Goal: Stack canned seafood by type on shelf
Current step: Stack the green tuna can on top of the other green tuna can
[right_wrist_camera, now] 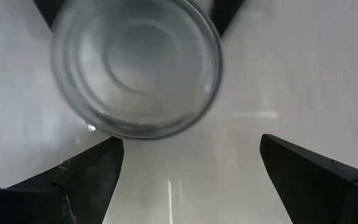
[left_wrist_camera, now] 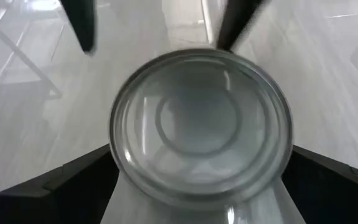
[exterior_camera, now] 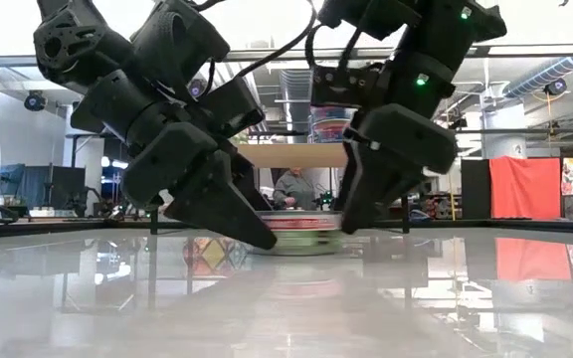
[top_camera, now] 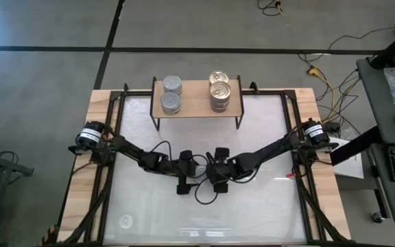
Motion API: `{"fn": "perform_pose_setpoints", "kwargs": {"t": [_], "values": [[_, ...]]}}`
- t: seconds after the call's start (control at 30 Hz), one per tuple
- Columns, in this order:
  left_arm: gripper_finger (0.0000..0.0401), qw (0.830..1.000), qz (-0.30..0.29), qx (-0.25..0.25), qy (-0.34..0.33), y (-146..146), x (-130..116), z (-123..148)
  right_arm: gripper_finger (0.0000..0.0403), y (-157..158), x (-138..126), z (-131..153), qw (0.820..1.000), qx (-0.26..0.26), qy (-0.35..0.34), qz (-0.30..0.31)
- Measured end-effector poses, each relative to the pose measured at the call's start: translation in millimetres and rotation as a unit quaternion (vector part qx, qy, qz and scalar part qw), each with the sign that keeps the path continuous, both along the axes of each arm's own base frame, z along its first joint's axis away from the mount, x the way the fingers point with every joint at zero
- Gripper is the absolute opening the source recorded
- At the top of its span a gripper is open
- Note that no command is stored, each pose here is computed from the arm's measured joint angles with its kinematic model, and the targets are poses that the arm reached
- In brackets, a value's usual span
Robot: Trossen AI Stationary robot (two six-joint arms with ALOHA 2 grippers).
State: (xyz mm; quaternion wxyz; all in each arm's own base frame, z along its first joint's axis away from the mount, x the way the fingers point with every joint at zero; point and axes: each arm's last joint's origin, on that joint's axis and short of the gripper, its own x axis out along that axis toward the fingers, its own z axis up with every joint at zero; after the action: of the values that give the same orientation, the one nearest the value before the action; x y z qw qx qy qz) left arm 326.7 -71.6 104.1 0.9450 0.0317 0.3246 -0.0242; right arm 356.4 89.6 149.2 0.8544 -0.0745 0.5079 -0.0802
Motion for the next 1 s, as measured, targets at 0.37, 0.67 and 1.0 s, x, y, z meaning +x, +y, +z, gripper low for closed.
{"fn": "perform_pose_setpoints", "kwargs": {"t": [0.37,0.67,1.0], "values": [[0.04,1.0,-0.003,-0.002,-0.003,-1.4,-0.3,0.1,0.0368,-2.3,11.4,-13.2,1.0,-0.001,-0.023,0.012],[0.04,1.0,-0.007,-0.009,-0.002,-2.4,-0.2,0.3,0.0368,-4.6,5.4,-4.9,0.999,-0.006,0.051,0.018],[0.04,1.0,-0.003,-0.009,0.006,-2.1,-2.0,-1.0,0.0368,-3.8,16.0,-2.7,0.999,-0.012,-0.001,0.029]]}}
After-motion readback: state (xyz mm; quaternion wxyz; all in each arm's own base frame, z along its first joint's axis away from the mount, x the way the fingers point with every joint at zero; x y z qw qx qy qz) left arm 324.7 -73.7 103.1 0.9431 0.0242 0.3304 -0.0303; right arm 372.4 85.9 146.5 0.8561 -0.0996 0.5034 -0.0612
